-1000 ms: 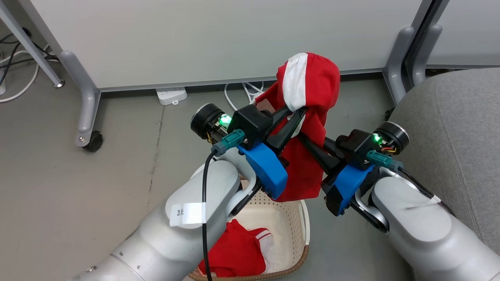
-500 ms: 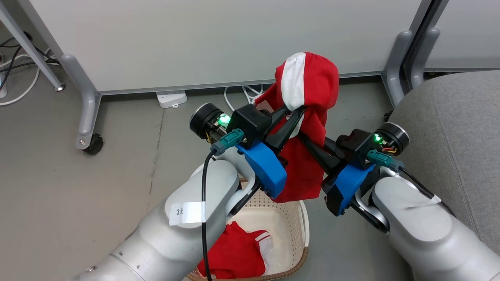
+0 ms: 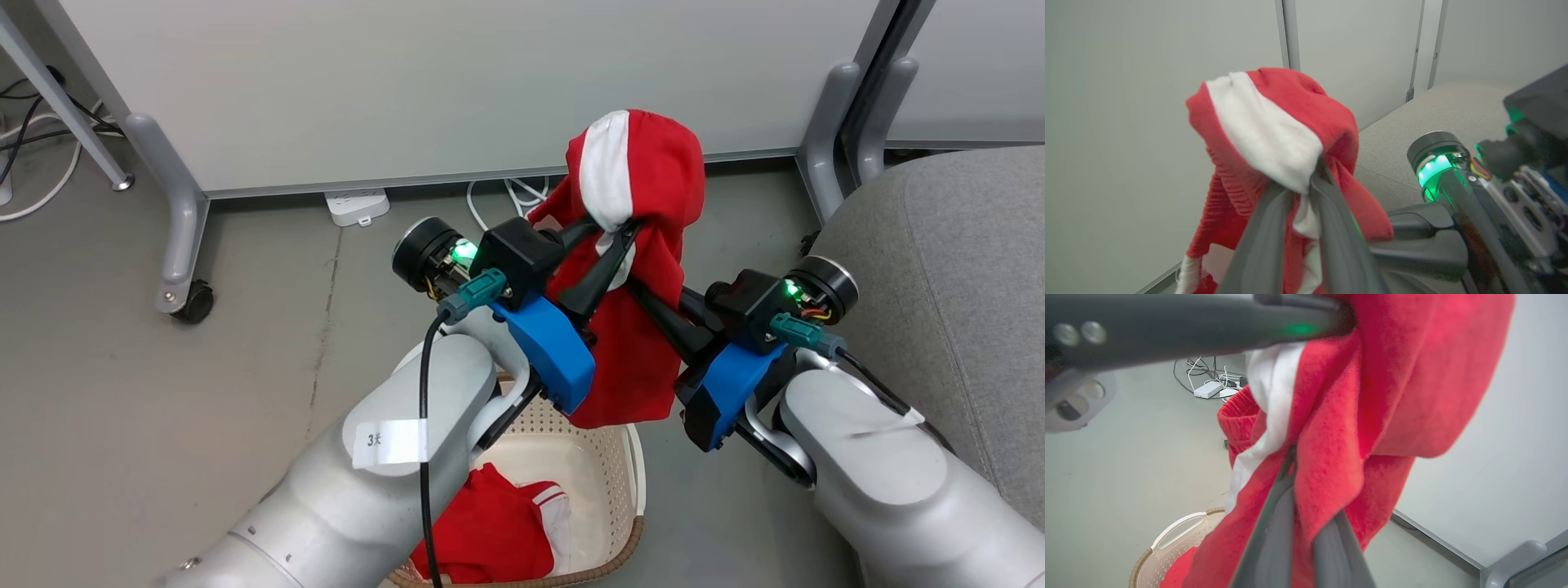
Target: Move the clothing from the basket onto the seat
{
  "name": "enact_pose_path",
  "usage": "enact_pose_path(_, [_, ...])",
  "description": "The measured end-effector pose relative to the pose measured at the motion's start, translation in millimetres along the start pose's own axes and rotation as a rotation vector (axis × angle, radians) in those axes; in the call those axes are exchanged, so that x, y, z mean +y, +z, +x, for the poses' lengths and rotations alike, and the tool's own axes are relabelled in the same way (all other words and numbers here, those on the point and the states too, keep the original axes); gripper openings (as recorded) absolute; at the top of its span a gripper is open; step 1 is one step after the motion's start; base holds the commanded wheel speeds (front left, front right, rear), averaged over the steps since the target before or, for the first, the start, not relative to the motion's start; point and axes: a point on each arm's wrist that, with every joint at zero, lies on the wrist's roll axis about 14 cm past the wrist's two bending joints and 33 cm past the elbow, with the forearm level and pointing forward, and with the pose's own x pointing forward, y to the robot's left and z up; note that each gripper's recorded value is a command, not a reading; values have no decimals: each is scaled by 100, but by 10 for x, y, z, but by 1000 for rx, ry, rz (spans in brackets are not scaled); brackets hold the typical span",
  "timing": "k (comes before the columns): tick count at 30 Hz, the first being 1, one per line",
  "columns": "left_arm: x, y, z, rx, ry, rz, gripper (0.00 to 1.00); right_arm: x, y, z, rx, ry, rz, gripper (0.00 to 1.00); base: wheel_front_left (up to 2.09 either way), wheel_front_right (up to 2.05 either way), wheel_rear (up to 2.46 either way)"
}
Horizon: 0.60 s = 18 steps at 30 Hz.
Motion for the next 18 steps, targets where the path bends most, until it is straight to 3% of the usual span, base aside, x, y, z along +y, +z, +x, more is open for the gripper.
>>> enact_pose_path(18, [21, -129, 109, 16, -11, -10, 100, -391, 1, -122, -31, -126, 44, 0, 0, 0, 0])
